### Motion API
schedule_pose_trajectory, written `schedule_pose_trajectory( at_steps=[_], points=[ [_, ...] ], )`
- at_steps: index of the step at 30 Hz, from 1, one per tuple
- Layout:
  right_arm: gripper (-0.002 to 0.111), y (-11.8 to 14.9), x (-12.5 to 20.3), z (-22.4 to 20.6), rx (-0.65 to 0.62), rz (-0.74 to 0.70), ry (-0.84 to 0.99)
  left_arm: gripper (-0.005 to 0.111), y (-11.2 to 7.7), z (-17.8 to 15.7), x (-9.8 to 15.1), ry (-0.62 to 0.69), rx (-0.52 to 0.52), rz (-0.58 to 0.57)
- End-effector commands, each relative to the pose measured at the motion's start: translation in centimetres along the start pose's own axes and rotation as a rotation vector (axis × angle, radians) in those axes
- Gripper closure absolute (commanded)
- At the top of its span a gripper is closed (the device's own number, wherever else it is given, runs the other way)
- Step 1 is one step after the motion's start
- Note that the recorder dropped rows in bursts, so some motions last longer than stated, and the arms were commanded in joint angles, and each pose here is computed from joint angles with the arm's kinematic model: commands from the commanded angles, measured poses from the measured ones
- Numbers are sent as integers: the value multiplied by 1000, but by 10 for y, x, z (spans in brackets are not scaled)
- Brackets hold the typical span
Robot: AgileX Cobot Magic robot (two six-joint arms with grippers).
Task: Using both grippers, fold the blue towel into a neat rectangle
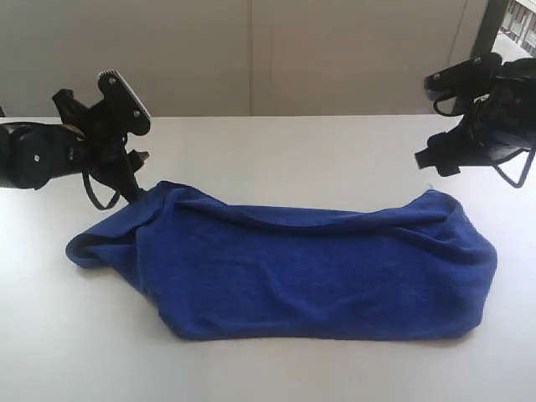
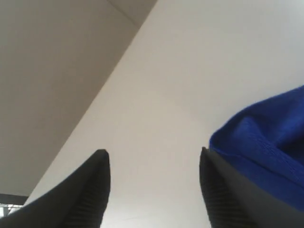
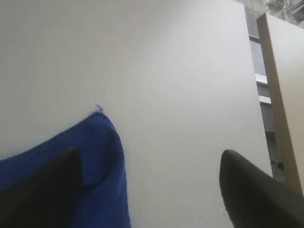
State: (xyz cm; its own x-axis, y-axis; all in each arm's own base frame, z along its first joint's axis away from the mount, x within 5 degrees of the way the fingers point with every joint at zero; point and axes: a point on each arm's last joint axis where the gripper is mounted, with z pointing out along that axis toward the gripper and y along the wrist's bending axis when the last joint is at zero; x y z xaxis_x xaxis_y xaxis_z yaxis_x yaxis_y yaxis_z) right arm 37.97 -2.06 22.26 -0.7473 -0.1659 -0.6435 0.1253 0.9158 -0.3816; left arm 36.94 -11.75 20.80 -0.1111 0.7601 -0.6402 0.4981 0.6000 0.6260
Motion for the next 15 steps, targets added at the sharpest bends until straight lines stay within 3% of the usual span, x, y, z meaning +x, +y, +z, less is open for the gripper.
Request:
schedule_pose_trajectory(
  at_steps=[1, 4, 6, 8, 12, 15],
  points=[
    [36, -9, -13, -21, -31, 120, -46, 45, 24, -26, -13, -9, -93, -142],
    [42, 4, -16, -41, -150, 129, -29, 45, 28, -45, -21, 5, -40, -305],
    [51, 23, -15, -52, -276, 81, -5, 49, 27, -56, -27, 0, 23, -349],
    [68, 51, -12, -65, -447, -9, 26, 61, 24, -67, -33, -12, 104, -346],
    [99, 107, -3, -88, -773, -161, 62, 104, 6, -88, -40, 6, 373, -290],
    [108, 141, 5, -96, -872, -239, 66, 106, -7, -103, -37, 84, 550, -248]
  ],
)
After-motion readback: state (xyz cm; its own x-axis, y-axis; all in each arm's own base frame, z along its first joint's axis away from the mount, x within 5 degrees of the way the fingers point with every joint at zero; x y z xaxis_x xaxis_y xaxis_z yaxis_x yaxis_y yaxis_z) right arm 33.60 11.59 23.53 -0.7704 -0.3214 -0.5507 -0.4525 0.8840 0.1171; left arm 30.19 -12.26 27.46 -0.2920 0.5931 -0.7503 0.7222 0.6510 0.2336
